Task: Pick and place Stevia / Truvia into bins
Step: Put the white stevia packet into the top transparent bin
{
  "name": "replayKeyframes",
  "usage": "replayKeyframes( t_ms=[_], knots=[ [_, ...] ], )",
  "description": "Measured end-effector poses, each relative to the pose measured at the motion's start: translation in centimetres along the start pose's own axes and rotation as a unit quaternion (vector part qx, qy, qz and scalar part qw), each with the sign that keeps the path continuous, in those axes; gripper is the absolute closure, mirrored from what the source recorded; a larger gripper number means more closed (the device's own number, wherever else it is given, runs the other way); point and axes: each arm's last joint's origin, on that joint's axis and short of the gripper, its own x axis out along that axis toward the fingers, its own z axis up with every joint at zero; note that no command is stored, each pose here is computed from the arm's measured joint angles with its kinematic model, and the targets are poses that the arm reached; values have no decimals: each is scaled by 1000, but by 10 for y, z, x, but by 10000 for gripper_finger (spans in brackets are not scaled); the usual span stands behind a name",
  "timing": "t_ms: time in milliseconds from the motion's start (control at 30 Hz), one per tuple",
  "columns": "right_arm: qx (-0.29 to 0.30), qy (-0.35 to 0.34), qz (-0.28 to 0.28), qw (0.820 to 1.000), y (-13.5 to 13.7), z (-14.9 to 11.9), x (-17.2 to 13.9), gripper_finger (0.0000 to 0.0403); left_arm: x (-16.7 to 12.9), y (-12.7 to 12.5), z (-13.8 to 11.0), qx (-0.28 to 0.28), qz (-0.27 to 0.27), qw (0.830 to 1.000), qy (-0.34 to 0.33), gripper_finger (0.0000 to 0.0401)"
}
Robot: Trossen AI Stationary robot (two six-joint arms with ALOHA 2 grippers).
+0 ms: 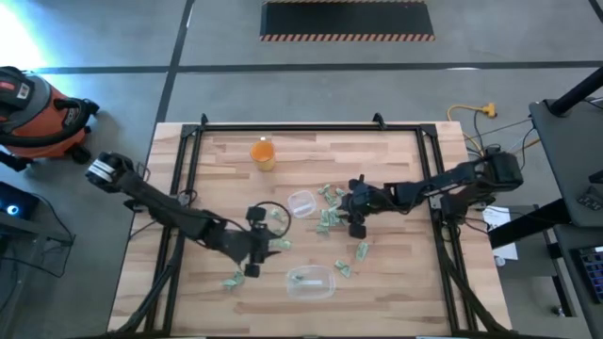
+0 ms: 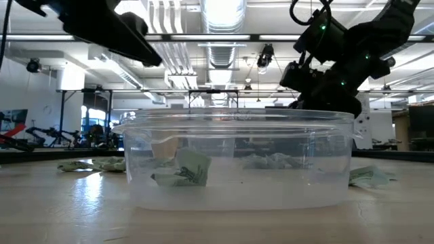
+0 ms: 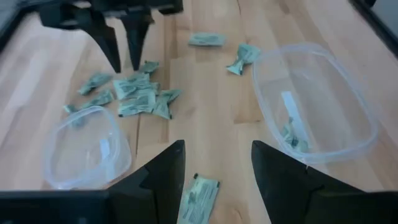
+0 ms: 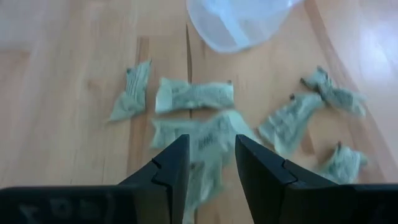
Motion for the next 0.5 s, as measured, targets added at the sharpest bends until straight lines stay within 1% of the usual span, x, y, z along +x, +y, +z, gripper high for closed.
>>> replayKeyframes(
  t_ms=[167, 367, 500],
  knots=[
    [7, 8, -1, 1000, 0, -3, 6, 284, -9, -2, -9, -10, 14, 1000, -6, 233],
    [23, 12, -2, 1000, 0, -4, 8, 284, -9, -1, -14, -7, 17, 1000, -1, 233],
    [31, 8, -4, 999, -1, -3, 7, 271, -8, -1, -16, -6, 20, 1000, 1, 233]
  ],
)
